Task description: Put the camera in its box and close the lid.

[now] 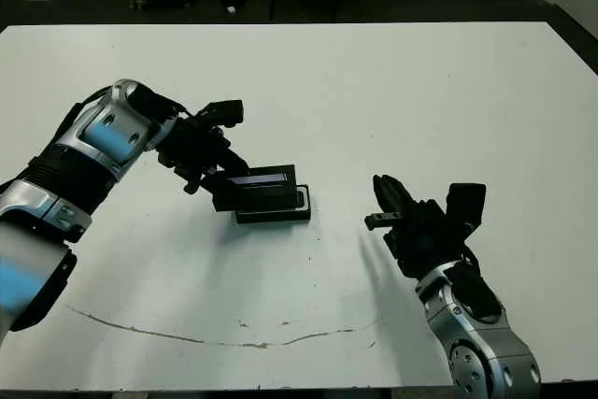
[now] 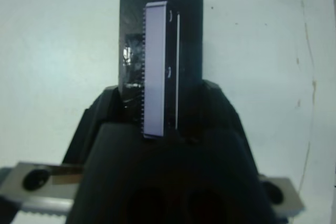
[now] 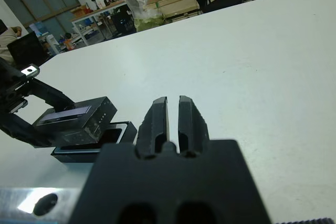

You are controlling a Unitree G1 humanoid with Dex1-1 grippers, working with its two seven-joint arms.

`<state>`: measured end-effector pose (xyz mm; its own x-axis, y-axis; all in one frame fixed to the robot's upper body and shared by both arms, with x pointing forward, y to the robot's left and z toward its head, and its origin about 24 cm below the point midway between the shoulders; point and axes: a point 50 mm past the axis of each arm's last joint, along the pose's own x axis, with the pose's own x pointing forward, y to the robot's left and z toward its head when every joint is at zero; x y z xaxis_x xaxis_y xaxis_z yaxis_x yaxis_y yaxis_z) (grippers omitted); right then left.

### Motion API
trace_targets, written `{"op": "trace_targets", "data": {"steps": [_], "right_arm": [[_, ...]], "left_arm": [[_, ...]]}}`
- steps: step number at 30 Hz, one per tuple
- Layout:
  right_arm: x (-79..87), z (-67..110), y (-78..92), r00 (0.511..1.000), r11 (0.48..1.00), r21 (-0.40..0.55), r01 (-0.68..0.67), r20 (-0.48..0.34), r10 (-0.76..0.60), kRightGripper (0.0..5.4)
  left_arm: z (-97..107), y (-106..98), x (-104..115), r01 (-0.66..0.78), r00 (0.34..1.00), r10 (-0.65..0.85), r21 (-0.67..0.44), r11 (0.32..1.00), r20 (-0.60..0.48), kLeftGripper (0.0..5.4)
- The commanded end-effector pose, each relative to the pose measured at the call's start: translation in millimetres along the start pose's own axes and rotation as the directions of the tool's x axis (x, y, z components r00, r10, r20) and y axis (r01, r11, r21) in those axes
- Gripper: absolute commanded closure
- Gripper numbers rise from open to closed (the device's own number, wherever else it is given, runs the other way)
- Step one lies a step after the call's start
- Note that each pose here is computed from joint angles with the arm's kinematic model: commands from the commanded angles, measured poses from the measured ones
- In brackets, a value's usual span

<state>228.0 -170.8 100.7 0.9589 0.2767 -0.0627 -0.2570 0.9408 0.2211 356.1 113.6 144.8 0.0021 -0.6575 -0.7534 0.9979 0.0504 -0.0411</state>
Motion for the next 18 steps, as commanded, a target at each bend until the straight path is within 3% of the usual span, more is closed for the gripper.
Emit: {"op": "trace_targets", "data": {"steps": [1, 18], "right_arm": [[-2.2, -4.8, -1.4, 1.0, 1.0, 0.002, 0.016, -0.024, -0.016, 5.4], [-1.8, -3.9, -2.0, 0.999, 1.0, -0.009, 0.024, -0.026, -0.024, 5.4]], "left_arm": [[2, 1, 1, -0.014, 1.0, 0.014, 0.01, 1.0, 0.001, 3.19], [-5, -4, 11, 0.022, 0.999, -0.021, -0.021, 1.0, 0.028, 3.19]]}}
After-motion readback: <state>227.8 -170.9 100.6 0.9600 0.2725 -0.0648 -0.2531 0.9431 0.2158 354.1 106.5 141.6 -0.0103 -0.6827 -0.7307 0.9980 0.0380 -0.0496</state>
